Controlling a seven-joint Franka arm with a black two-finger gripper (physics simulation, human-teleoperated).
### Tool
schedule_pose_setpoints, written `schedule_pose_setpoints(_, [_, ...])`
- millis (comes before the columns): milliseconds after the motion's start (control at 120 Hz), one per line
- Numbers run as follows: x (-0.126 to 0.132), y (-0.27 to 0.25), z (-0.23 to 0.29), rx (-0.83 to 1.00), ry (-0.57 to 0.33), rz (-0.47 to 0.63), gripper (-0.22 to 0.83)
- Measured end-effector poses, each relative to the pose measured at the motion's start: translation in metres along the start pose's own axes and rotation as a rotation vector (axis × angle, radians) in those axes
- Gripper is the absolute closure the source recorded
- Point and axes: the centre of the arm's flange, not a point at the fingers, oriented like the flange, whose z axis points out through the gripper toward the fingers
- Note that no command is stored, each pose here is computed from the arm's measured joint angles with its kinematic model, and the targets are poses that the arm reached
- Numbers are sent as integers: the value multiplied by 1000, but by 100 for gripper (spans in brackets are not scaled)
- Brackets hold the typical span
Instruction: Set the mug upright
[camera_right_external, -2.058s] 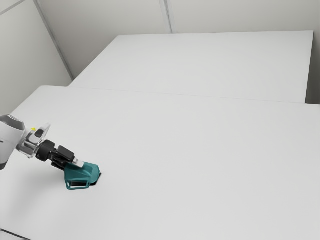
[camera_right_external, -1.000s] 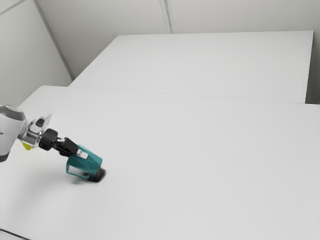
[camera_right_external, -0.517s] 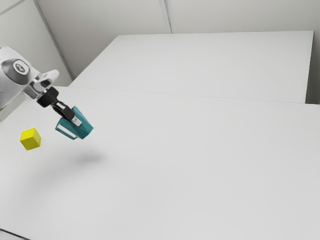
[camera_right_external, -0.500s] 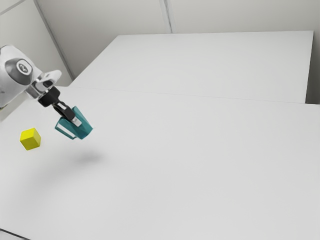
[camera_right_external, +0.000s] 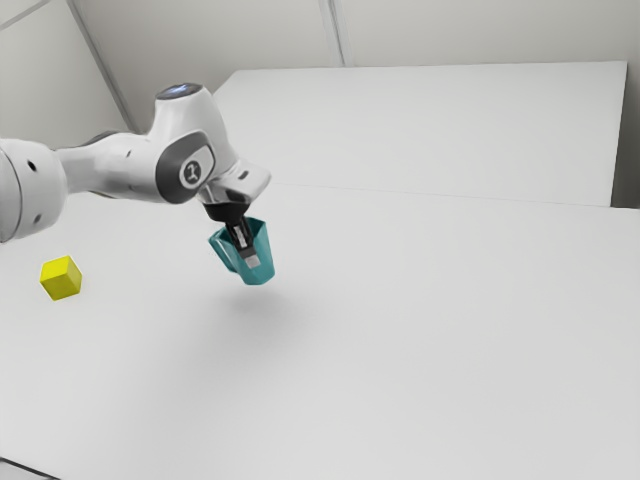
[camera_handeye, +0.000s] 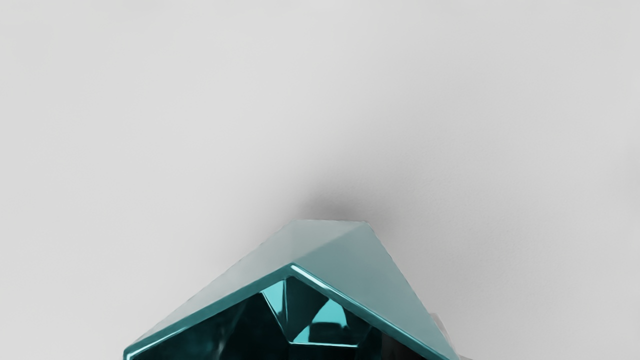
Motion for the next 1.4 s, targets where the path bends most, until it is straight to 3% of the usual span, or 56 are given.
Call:
schedule_pose_setpoints(83, [27, 30, 5, 26, -4, 61, 77])
schedule_pose_setpoints(183, [35, 40, 3, 57, 3, 66, 77])
schedule_pose_setpoints(300, [24, 24, 2, 86, 3, 12, 77])
schedule_pose_setpoints(583, [-37, -32, 22, 94, -27, -188, 78])
schedule_pose_setpoints(1108, [0, 36, 44, 88, -30, -131, 79])
schedule_pose_setpoints(1400, [-15, 28, 60, 82, -38, -185, 79])
